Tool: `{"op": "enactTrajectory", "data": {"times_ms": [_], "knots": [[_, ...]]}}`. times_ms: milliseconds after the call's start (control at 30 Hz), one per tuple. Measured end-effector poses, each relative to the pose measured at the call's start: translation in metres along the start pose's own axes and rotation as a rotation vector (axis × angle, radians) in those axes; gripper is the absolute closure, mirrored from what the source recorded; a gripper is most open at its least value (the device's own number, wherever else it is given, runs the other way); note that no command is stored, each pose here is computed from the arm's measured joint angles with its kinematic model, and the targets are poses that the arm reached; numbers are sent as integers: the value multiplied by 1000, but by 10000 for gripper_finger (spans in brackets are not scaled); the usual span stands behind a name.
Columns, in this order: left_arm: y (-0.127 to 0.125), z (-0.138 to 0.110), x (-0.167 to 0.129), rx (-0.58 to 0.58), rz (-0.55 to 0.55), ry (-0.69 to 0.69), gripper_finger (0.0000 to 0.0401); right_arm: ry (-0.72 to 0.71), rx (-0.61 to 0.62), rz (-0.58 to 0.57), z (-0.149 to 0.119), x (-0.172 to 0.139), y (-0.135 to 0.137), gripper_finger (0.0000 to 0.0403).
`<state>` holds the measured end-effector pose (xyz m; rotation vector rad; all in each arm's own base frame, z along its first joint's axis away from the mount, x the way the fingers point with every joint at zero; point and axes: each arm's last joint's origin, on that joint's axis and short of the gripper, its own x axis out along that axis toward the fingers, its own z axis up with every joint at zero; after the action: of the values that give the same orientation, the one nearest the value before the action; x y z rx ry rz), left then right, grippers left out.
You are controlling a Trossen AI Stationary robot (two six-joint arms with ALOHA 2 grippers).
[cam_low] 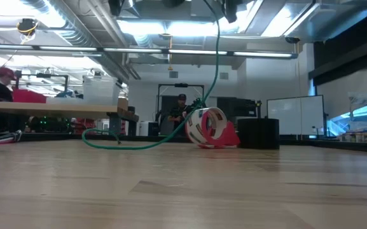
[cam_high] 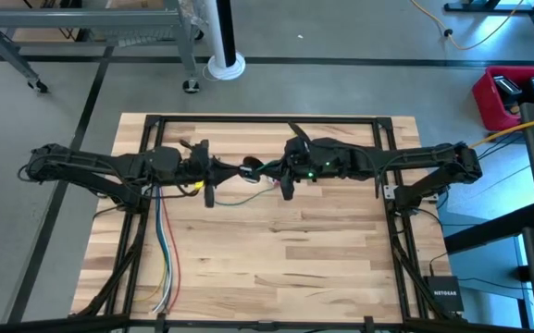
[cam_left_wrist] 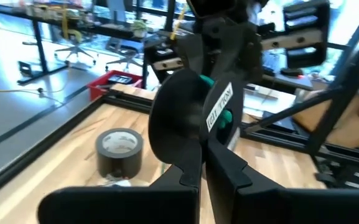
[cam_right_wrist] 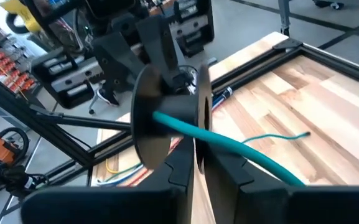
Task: Coil cords
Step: Coil the green wire on the spool
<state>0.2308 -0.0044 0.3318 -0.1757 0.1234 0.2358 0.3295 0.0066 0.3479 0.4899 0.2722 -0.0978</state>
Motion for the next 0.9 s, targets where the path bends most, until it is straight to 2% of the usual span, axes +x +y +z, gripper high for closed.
{"op": "enactTrajectory", "data": {"times_ms": [267, 500, 667, 800, 900], "knots": [[8, -2, -8, 17, 155, 24, 400, 63, 37, -62, -7, -2, -3, 364], [10, 1, -20, 14, 148, 33, 400, 65, 40, -76, -7, -3, -4, 364], [6, -5, -26, 15, 67, 109, 400, 30, 9, -123, -3, -4, -6, 364], [0, -12, -29, 8, -17, 187, 400, 0, -16, -108, 7, -6, -2, 364], [-6, -12, -29, 28, -99, 192, 400, -13, -24, -87, 13, -8, 1, 364]]}}
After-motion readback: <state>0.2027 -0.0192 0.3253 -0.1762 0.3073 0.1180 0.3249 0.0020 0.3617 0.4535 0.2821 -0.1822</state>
